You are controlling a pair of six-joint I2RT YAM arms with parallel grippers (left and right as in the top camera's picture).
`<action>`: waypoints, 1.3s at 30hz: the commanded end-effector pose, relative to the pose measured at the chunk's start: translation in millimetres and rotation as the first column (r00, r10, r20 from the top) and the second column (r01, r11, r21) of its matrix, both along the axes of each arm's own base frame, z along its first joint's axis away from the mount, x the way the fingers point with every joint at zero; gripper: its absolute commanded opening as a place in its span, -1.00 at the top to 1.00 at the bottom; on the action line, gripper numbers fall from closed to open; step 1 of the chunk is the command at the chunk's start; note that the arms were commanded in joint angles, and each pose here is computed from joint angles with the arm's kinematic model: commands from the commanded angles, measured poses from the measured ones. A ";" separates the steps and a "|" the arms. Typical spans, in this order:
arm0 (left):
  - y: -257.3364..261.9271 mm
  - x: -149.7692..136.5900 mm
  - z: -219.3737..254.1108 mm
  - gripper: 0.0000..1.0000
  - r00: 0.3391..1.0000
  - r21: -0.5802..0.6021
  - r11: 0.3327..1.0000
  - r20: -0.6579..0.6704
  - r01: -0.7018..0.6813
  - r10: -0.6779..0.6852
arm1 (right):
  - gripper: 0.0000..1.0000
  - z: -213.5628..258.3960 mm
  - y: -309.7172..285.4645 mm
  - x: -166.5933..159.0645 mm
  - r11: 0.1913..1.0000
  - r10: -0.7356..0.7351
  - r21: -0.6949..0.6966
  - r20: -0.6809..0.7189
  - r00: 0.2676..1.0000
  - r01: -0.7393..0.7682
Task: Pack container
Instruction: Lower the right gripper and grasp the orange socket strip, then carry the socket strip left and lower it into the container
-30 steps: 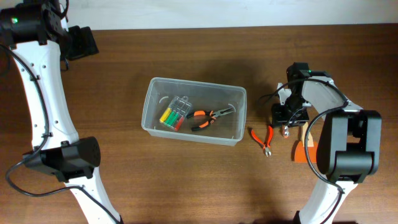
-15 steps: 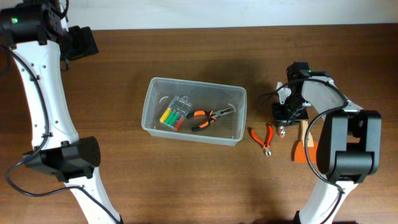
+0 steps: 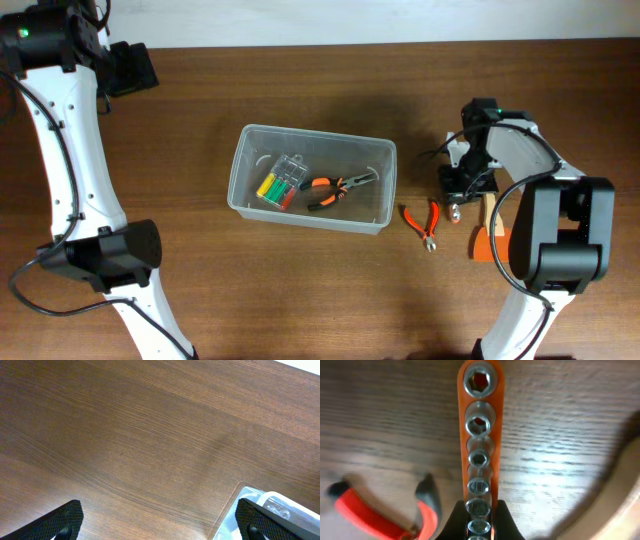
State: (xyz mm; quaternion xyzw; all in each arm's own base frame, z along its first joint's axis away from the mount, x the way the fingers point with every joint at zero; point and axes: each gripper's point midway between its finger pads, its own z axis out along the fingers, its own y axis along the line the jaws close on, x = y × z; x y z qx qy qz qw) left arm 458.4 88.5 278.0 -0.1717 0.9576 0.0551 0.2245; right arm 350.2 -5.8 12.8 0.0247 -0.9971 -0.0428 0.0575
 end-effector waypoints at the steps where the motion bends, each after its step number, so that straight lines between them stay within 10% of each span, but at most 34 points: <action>1: 3.2 -1.6 9.2 -0.99 1.000 0.006 1.000 0.026 -0.016 0.016 | 0.92 40.5 -0.7 34.1 1.000 0.002 -0.016 0.119 0.993 0.000; 16: 3.2 -1.6 9.0 -0.99 1.000 0.006 1.000 0.025 -0.016 0.016 | 0.92 171.6 50.8 49.7 0.992 0.122 -0.022 0.288 0.950 -0.121; 39: 3.2 -1.6 9.2 -0.99 1.000 0.006 1.000 0.026 -0.016 0.016 | 0.92 172.6 224.4 -14.4 0.980 0.184 0.021 0.278 0.943 -0.198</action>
